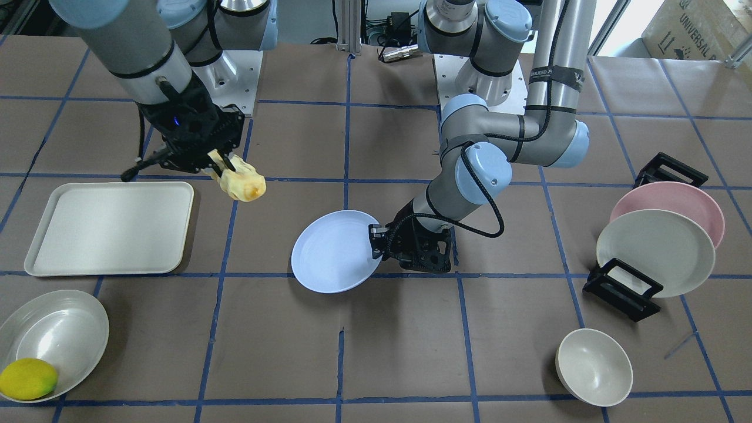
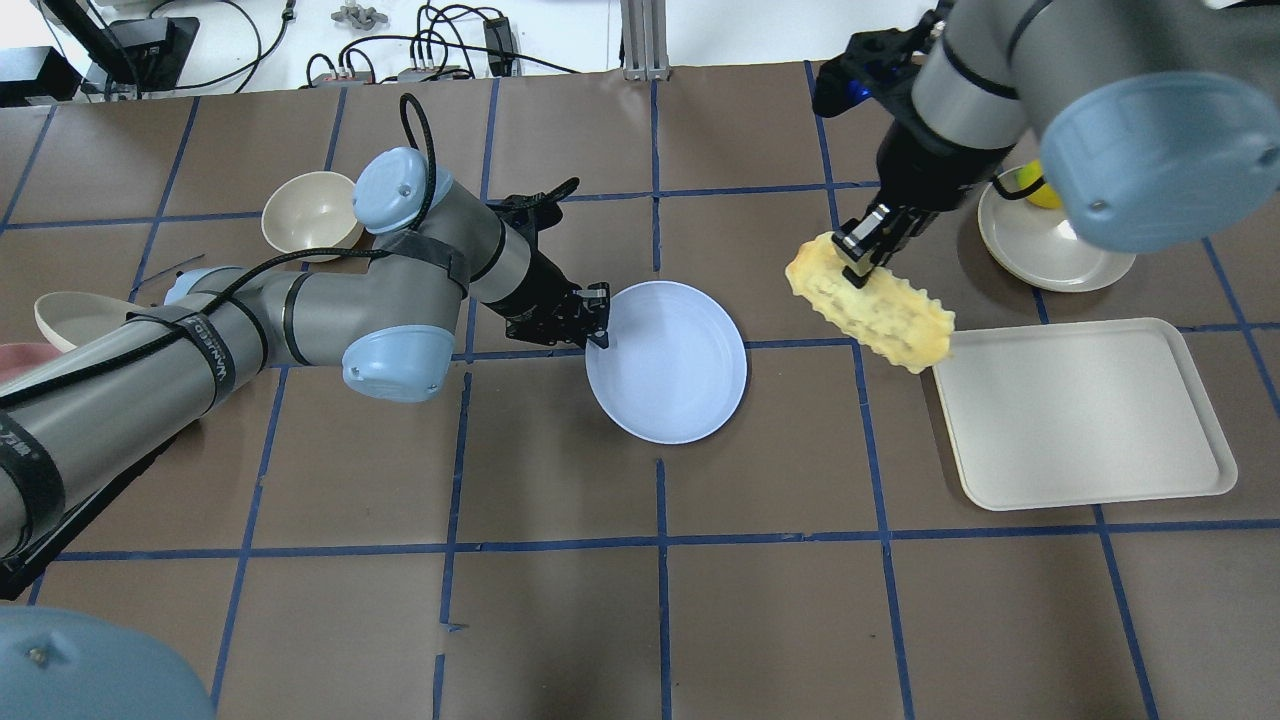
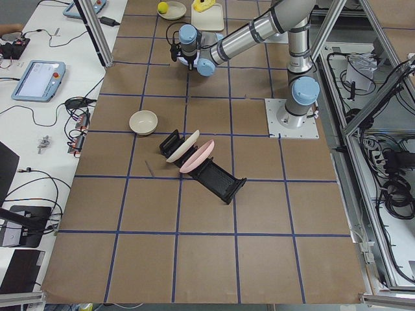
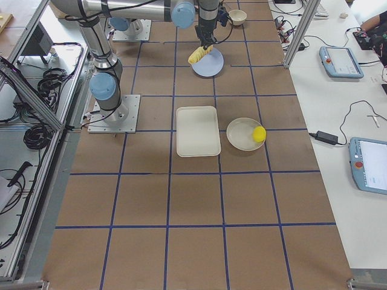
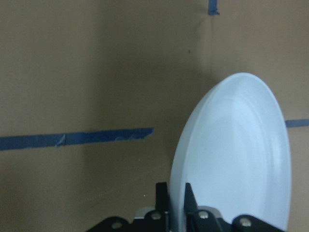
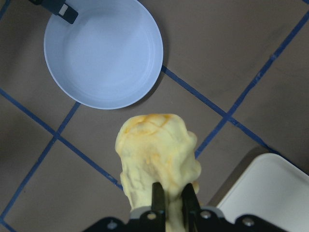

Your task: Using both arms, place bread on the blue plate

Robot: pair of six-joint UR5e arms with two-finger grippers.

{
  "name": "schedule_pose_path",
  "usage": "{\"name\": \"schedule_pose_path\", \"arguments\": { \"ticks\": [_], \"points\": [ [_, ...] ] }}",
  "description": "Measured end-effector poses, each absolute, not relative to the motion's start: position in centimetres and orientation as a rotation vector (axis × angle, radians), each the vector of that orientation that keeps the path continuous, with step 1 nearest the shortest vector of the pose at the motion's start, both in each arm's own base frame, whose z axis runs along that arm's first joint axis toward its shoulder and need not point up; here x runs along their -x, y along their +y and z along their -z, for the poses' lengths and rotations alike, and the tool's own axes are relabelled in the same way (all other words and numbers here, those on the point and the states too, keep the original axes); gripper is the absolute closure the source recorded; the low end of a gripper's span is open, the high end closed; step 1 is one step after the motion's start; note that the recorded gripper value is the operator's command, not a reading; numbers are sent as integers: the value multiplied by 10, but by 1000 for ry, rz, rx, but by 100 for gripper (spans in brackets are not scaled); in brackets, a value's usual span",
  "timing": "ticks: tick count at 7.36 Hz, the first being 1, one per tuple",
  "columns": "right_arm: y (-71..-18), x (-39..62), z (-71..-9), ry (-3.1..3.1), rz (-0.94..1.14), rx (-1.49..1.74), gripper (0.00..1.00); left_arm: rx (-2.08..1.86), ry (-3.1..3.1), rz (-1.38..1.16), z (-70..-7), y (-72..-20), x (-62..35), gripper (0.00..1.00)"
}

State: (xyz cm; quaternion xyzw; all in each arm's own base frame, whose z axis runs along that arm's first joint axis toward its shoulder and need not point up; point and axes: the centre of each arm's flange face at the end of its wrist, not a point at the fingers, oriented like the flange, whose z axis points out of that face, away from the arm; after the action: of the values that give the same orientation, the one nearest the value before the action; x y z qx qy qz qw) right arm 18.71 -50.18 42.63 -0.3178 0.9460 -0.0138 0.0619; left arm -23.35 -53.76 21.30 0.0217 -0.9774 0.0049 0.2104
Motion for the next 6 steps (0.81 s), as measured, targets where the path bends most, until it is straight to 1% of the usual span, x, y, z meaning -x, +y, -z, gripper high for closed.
{"name": "schedule_pose_path", "arguments": {
  "ticks": [2,4,5,6],
  "points": [
    [-524,-247,-378,2874,91,961,75,-81,-2719,-76,-224,-545,219,0],
    [-542,-283,-337,2875,136,963,74,-115,-2767,-124,-262,-545,168,0],
    [-545,-294,-325,2873,148,963,57,-80,-2831,-123,-286,-537,140,0],
    [-545,-305,-317,2873,151,957,9,-31,-2915,-105,-314,-523,117,0]
  ]
}}
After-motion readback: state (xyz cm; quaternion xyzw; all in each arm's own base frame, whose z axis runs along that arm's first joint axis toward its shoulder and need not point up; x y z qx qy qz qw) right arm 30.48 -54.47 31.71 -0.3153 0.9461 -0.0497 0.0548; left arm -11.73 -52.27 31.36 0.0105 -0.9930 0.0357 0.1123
